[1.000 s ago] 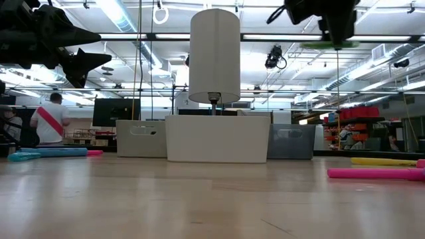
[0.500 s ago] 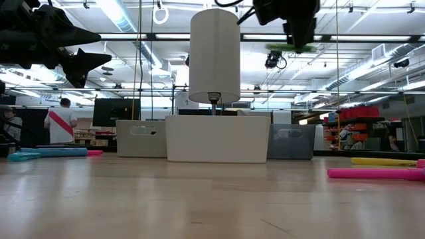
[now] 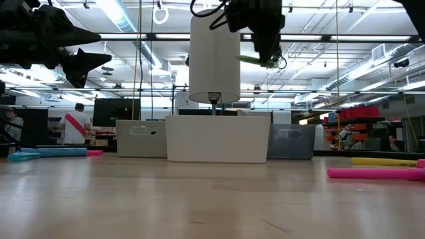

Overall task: Pick & Place Markers
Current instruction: Put the green pen into the white bin

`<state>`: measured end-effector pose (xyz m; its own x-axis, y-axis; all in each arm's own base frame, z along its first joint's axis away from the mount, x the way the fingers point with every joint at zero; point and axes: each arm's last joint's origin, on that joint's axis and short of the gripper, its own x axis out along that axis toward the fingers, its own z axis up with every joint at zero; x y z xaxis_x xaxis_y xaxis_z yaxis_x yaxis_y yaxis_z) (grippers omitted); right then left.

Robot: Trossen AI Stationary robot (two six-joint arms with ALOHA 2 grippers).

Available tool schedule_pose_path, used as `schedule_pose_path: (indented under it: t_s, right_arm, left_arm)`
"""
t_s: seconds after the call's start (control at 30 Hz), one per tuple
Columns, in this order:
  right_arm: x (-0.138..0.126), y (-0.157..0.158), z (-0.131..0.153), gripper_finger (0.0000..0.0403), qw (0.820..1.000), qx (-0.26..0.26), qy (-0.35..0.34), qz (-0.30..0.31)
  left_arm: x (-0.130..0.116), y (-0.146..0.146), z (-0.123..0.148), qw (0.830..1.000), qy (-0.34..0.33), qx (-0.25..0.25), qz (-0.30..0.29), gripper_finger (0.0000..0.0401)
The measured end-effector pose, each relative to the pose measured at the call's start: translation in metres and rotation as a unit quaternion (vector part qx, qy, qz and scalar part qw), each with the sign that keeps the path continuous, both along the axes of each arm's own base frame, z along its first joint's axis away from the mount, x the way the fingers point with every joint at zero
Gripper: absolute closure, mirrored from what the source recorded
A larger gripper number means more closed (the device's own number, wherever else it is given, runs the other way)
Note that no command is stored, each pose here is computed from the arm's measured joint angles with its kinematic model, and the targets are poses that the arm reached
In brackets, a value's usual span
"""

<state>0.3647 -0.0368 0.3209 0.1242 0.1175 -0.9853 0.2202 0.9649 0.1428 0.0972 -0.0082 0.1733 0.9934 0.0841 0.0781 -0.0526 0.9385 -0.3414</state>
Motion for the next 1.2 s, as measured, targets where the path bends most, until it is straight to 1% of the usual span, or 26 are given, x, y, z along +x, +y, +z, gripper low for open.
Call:
schedule_pose_path:
  t_s: [0.2,0.4,0.53,0.73,0.97,1.2]
  right_arm:
    - [0.019,-0.003,-0.011,0.0381,0.999,-0.018,0.003,0.03]
    - [0.036,-0.007,-0.021,0.0381,0.997,-0.055,0.007,0.062]
    - [0.045,-0.009,-0.033,0.0381,0.995,-0.057,0.014,0.084]
    - [0.053,-0.013,-0.051,0.0381,0.989,-0.093,0.038,0.111]
    - [0.066,-0.015,-0.068,0.0381,0.987,-0.097,0.027,0.123]
    - [0.081,-0.016,-0.094,0.0381,0.987,-0.094,0.025,0.124]
  left_arm:
    - [0.0,0.0,0.0,1.0,0.0,0.0,0.0,0.0167]
    - [0.0,0.0,0.0,1.0,0.0,0.0,0.0,0.0167]
    - [0.0,0.0,0.0,1.0,0.0,0.0,0.0,0.0167]
    - [0.0,0.0,0.0,1.0,0.0,0.0,0.0,0.0167]
    - [0.0,0.0,0.0,1.0,0.0,0.0,0.0,0.0167]
    - [0.0,0.0,0.0,1.0,0.0,0.0,0.0,0.0167]
